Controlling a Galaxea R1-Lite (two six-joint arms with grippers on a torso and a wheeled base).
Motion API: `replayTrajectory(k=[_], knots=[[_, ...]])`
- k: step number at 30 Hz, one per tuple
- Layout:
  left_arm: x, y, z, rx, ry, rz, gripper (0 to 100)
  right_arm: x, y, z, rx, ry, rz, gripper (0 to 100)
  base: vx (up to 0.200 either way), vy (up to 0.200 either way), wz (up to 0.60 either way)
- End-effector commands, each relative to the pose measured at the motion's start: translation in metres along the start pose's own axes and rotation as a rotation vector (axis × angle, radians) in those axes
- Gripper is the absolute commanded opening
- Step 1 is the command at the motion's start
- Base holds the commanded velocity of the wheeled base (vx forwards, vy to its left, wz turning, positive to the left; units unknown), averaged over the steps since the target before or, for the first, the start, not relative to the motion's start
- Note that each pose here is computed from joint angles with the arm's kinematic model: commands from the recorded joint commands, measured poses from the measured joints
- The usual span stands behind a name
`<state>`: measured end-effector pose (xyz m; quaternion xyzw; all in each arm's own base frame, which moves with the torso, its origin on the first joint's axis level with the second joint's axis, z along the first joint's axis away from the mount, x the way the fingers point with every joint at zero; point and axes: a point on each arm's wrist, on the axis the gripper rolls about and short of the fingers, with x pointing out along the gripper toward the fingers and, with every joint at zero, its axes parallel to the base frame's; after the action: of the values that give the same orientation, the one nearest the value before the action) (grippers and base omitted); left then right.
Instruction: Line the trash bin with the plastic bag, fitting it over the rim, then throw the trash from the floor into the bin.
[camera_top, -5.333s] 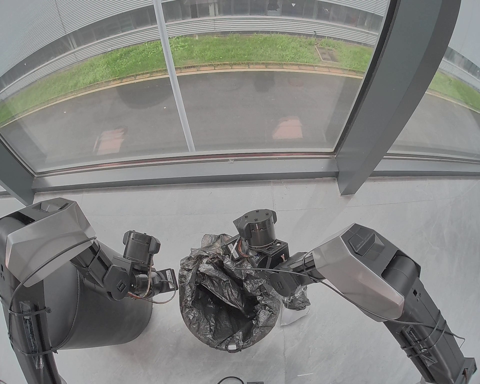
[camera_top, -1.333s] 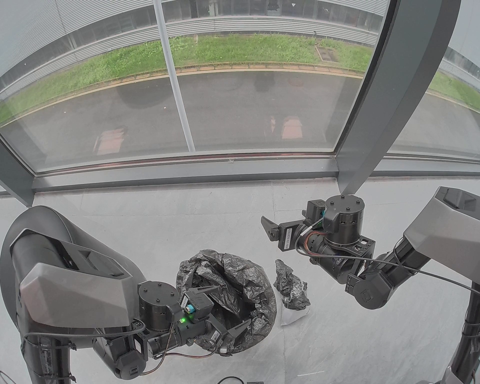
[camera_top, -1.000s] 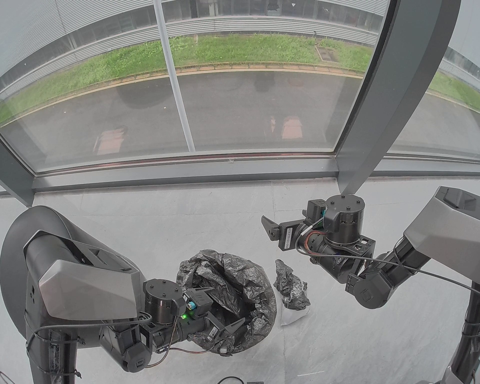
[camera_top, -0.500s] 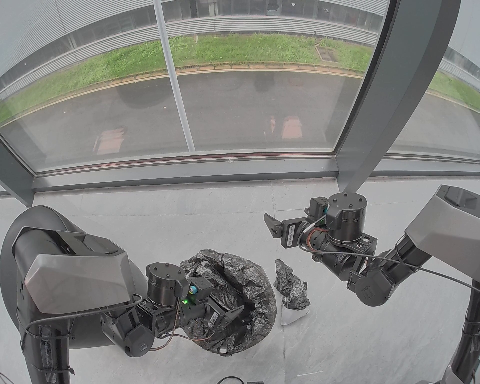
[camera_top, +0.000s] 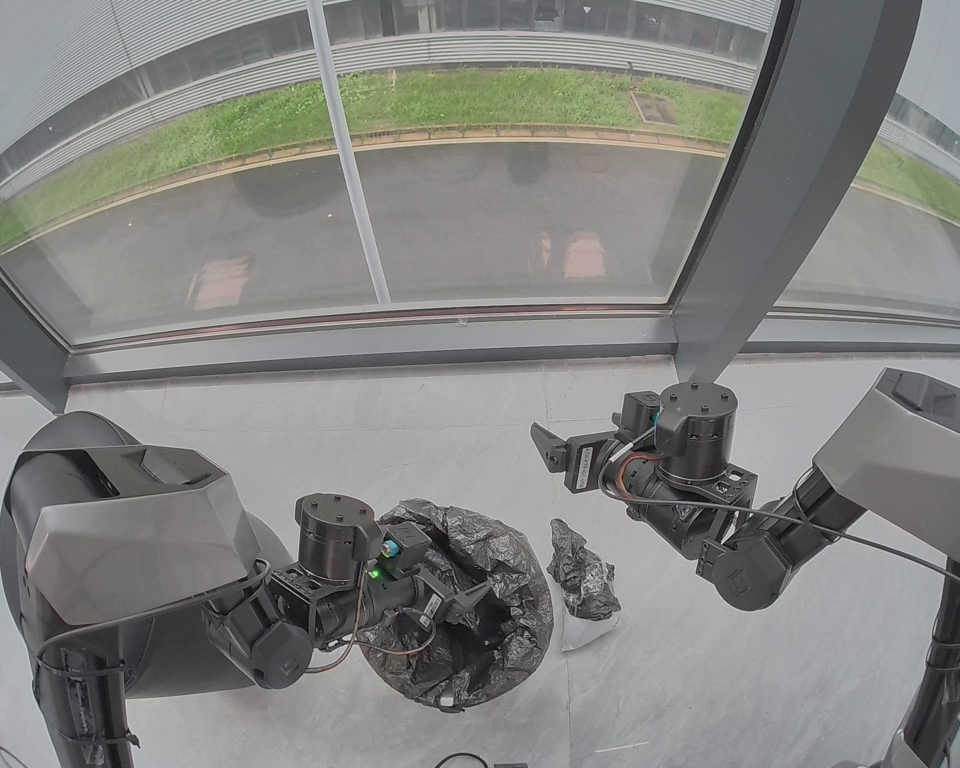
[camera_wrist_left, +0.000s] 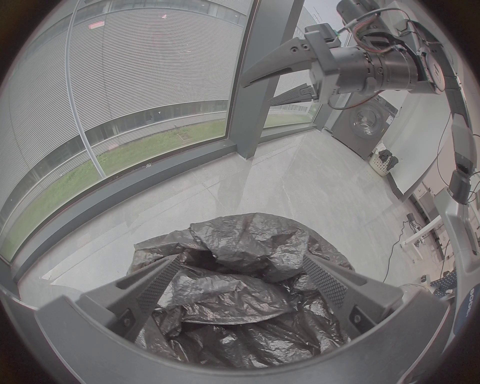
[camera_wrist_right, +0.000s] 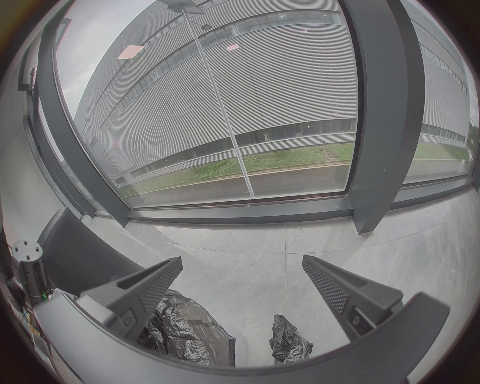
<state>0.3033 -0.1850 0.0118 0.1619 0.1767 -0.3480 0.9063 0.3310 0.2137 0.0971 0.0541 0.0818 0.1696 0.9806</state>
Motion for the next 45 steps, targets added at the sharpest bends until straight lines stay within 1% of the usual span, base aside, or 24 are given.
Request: replayTrajectory(k=[1,5,16,23,32,34,45], knots=[[0.006,0.007,0.003,-0.001,-0.004,0.012,100,0.001,-0.001,0.0,0.001,-0.001,-0.003,100,0.0,0.0,0.0],[0.013,0.01,-0.004,-0.007,0.02,0.011,100,0.001,-0.003,0.0,0.002,0.003,0.01,100,0.0,0.0,0.0],[0.028,0.018,-0.025,-0.025,0.065,0.014,100,0.002,-0.003,-0.002,0.001,0.007,0.009,100,0.0,0.0,0.0],[0.036,0.015,-0.037,-0.032,0.09,-0.013,100,0.002,-0.003,-0.002,0.003,-0.002,0.011,100,0.0,0.0,0.0],[0.047,0.014,-0.049,-0.036,0.111,-0.021,100,0.002,-0.003,-0.002,0.003,0.0,0.011,100,0.0,0.0,0.0],[0.049,0.013,-0.054,-0.04,0.133,-0.028,100,0.003,-0.003,-0.003,0.003,0.0,0.012,100,0.0,0.0,0.0],[0.054,0.008,-0.059,-0.042,0.169,-0.048,100,0.003,-0.003,-0.003,0.003,0.0,0.012,100,0.0,0.0,0.0]])
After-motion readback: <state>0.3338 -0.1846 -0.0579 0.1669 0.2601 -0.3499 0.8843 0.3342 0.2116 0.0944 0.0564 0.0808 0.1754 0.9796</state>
